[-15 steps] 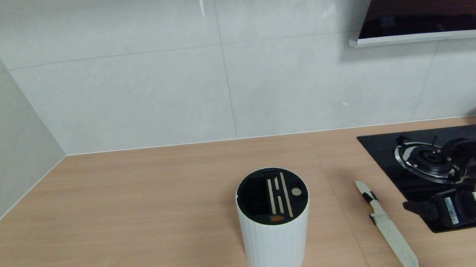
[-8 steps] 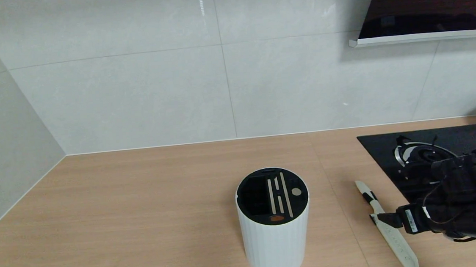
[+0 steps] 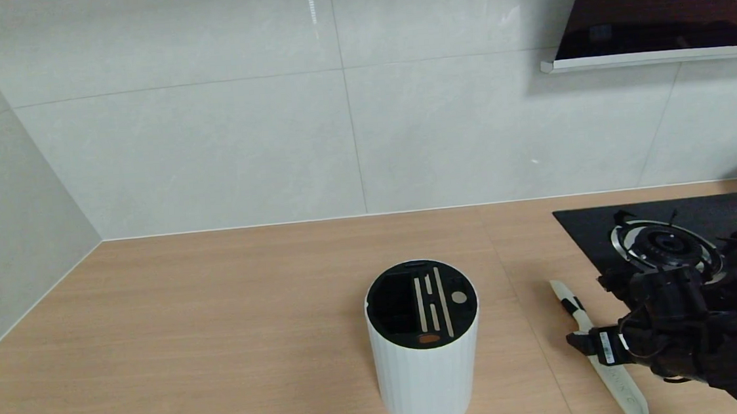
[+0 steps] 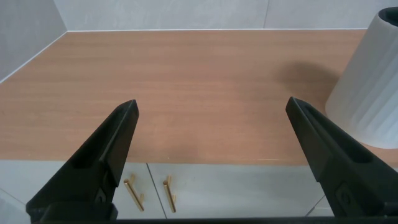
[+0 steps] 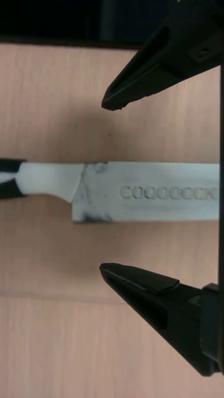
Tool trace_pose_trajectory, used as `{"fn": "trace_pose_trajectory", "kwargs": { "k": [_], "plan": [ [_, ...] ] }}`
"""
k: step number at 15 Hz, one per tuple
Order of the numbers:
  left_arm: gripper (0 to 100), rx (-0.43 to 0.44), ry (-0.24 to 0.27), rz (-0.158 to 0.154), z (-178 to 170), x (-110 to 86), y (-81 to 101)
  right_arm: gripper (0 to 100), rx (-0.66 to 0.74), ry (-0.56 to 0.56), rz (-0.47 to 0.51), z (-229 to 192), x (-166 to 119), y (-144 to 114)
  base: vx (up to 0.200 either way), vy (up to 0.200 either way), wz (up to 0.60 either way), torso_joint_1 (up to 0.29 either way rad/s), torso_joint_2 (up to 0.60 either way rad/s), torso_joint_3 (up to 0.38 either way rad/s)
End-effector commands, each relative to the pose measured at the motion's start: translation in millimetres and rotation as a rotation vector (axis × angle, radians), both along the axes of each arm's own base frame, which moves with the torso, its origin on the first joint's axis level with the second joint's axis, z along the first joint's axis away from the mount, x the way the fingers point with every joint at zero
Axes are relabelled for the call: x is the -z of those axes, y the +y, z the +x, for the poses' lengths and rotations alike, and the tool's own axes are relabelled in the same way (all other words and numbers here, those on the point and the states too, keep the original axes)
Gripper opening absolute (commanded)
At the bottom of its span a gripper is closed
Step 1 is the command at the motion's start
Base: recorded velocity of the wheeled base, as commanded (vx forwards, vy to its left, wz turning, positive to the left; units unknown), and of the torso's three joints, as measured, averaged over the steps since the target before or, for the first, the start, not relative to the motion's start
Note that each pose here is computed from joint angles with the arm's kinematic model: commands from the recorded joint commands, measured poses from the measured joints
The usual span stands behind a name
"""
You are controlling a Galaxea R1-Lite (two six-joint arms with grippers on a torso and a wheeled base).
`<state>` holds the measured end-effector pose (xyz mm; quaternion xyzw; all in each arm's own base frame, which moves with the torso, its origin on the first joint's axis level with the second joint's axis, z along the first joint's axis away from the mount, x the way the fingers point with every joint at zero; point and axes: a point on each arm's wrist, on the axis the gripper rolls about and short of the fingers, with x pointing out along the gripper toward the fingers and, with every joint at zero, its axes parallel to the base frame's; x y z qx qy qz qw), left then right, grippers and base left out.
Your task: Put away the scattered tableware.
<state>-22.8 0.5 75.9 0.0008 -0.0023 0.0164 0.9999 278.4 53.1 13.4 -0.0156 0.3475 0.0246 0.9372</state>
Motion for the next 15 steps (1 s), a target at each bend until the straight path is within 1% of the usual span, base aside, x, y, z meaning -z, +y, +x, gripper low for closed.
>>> {"fn": "trace_pose_trajectory", "kwargs": {
  "k": [1,4,12,15],
  "plan": [
    [100,-0.001,0.000,0.000,0,0.0,0.0,100,-0.010,0.037,-0.013,-2,20,4,0.000,0.000,0.00,0.000,0.00,0.000],
    [100,-0.001,0.000,0.000,0,0.0,0.0,100,0.000,0.006,-0.015,-1,27,4,0.000,0.000,0.00,0.000,0.00,0.000],
    [100,-0.001,0.000,-0.002,0,0.0,0.0,100,-0.002,0.002,-0.014,1,27,5,0.000,0.000,0.00,0.000,0.00,0.000],
    [100,-0.001,0.000,-0.002,0,0.0,0.0,100,-0.001,0.018,-0.019,0,32,5,0.000,0.000,0.00,0.000,0.00,0.000]
  ]
}}
